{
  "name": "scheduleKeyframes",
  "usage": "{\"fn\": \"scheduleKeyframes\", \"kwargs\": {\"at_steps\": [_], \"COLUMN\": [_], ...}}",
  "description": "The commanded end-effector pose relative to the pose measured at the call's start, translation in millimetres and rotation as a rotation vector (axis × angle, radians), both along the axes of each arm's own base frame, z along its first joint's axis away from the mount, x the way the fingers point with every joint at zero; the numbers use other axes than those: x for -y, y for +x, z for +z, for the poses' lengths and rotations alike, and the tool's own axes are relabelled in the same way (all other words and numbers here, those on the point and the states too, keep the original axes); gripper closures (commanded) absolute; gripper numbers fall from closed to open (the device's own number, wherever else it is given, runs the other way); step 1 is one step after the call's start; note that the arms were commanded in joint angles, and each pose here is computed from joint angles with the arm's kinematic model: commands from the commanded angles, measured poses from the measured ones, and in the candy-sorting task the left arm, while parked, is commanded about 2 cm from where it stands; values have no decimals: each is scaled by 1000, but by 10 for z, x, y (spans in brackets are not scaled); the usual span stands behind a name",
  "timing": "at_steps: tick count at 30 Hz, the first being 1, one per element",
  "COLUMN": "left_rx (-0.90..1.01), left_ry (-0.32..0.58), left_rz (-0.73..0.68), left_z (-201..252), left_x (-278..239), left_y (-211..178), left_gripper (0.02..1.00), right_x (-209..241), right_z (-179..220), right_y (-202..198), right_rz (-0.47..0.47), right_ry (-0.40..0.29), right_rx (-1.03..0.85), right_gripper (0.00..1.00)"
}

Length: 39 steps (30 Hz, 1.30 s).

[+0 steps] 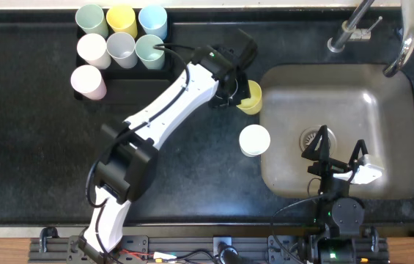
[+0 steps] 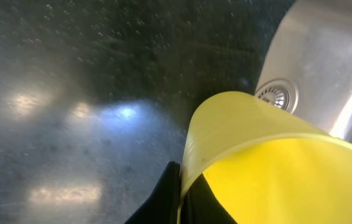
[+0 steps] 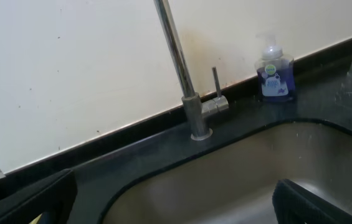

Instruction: Store Cups

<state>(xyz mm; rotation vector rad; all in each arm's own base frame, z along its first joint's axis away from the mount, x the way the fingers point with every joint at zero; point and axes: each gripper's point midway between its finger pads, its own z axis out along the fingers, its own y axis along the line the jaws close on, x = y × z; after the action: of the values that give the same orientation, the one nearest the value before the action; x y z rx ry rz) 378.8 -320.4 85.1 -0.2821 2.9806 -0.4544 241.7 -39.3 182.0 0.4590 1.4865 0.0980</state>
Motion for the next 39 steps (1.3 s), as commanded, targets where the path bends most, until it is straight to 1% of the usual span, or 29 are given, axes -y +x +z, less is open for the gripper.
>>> {"fn": "scheduleKeyframes", "kwargs": {"at_steps": [1, 5, 8, 12, 18, 23, 27, 31, 35, 39], "left_rx": [122, 144, 118, 56, -64, -99, -134, -189, -175, -175], "left_ry": [-13, 1, 28, 68, 121, 147, 165, 178, 167, 173], "left_rz": [69, 159, 272, 427, 640, 705, 784, 861, 877, 955], "left_z": [494, 796, 925, 966, 893, 863, 758, 592, 502, 457], "left_x": [-240, -690, -1187, -1858, -2537, -2814, -2951, -3025, -3038, -3072], "left_y": [236, 331, 378, 395, 267, 213, 162, 75, 129, 153], "left_gripper": [982, 982, 982, 982, 985, 982, 982, 982, 982, 982], "right_x": [11, 11, 11, 11, 11, 11, 11, 11, 11, 11], "right_z": [-42, -42, -42, -42, -42, -42, -42, -42, -42, -42], "right_y": [1, 1, 1, 1, 1, 1, 1, 1, 1, 1], "right_rz": [-6, -6, -6, -6, -6, -6, -6, -6, -6, -6], "right_ry": [1, 1, 1, 1, 1, 1, 1, 1, 1, 1], "right_rx": [-3, -3, -3, -3, -3, -3, -3, -3, -3, -3], "right_gripper": [7, 3, 3, 5, 3, 3, 5, 5, 5, 5]}}
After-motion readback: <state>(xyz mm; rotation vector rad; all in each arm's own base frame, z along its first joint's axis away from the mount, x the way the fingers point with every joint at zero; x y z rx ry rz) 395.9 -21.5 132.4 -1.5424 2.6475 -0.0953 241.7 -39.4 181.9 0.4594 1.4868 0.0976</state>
